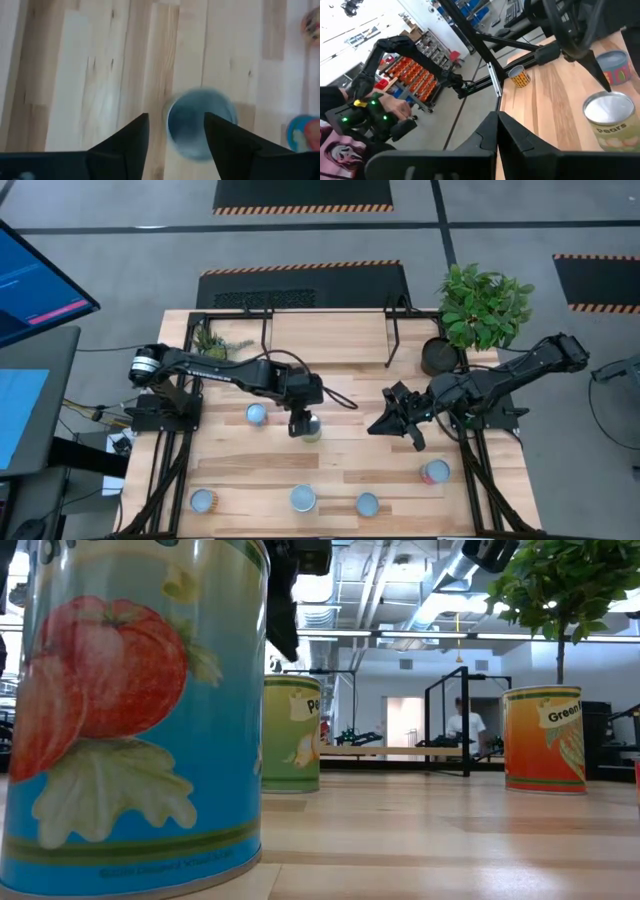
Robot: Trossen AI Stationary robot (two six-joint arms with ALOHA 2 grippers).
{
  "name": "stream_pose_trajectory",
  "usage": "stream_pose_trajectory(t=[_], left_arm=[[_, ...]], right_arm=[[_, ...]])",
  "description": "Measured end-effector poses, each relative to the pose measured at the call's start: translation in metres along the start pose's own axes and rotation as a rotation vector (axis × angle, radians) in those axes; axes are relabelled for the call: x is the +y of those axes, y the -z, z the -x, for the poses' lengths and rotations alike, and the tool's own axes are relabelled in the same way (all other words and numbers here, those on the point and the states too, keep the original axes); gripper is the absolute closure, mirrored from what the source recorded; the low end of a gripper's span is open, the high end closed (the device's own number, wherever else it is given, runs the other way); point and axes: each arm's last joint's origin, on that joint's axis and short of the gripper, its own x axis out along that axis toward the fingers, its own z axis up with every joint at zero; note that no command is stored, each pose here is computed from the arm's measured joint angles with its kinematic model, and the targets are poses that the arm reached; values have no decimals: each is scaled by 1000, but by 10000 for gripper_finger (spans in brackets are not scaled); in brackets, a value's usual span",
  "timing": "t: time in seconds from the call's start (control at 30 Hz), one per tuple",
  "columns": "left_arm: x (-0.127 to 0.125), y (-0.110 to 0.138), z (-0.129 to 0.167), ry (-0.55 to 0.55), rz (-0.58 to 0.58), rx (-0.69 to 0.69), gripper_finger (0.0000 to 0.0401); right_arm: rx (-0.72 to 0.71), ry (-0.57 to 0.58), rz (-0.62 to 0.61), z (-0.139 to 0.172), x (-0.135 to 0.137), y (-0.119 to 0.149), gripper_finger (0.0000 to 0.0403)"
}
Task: Pick and place cans onto a shelf
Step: Put the canned pears on the shelf
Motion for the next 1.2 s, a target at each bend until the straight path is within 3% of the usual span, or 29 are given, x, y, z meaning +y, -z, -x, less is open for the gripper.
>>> stream_pose_trajectory(t=[0.2,0.57,0.8,1.2], left_arm=[[2,8,-13,-23,-42,72,220],[2,8,-19,-63,-50,66,220],[-1,10,-35,-72,4,115,220],[-1,10,-35,-66,41,117,222]], right_arm=[[0,1,0,0,0,0,370],[0,5,0,0,0,0,370],[9,12,-1,0,-1,1,370],[26,24,-3,0,-2,3,370]])
